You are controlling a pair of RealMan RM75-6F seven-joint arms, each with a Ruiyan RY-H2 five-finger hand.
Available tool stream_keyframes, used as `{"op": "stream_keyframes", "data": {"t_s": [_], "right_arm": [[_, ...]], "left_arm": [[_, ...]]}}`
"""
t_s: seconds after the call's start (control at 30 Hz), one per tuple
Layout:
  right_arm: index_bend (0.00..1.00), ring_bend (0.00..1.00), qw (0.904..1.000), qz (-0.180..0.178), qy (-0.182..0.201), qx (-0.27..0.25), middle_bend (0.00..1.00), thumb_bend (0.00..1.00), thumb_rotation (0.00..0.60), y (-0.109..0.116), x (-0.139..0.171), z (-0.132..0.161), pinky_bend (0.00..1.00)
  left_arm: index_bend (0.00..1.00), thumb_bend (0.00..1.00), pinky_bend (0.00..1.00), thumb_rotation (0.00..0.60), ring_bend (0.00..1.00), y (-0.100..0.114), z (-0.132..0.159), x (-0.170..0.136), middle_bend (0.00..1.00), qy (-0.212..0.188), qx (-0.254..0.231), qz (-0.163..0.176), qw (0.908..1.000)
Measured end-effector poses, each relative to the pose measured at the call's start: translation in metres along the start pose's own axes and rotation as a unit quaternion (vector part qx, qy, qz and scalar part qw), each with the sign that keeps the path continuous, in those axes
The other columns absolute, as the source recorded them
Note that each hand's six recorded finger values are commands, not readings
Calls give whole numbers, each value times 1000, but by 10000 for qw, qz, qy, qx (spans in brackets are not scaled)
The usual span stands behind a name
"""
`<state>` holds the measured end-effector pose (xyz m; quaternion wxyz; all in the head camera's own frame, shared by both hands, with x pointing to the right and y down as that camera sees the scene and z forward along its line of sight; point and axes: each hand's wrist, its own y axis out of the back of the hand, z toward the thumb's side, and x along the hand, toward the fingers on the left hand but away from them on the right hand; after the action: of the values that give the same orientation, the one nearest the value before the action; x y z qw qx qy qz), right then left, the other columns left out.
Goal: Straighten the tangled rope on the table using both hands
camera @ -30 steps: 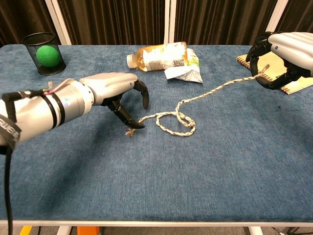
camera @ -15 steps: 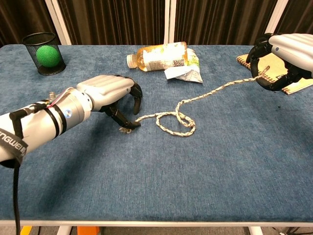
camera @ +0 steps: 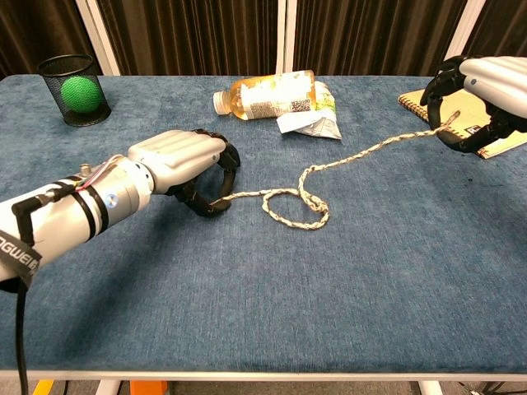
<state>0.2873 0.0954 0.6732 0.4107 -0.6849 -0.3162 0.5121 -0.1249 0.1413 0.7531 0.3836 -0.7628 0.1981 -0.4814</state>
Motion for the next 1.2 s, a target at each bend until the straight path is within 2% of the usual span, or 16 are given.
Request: {"op": "stream_keyframes", "data": {"t_s": [0.33,0.53,0.73,0.87,1.07,1.2], "right_arm": [[633,0,9999,-36,-122,-11,261,480,600,4,5,-9,0],[632,0,9997,-44,-231,-40,261,485,600,9,10,-19,0],[633,0,9983,-192,-542,-80,261,488,600,22,23,-47,0],[635,0,9957,-245,-863,-207,261,489,600,28,37,-73,0],[637,0,9905,-255,-1263,-477,262,489,600,29,65,-104,0],[637,0,9879,-255,-1411,-595,262,490,600,26,79,-116,0]], "left_arm": [[586,380,0,588,71,-1,-8,-5,207,-15,18,54,10000],[593,383,0,589,71,10,-20,-13,219,15,-108,225,9997],[593,383,0,592,71,29,-59,-31,219,313,-268,501,9979],[593,383,0,592,71,41,-96,-51,219,598,-375,697,9951],[593,383,0,589,71,54,-140,-80,219,870,-401,935,9910],[593,383,0,590,71,55,-156,-91,219,929,-365,967,9903]]}}
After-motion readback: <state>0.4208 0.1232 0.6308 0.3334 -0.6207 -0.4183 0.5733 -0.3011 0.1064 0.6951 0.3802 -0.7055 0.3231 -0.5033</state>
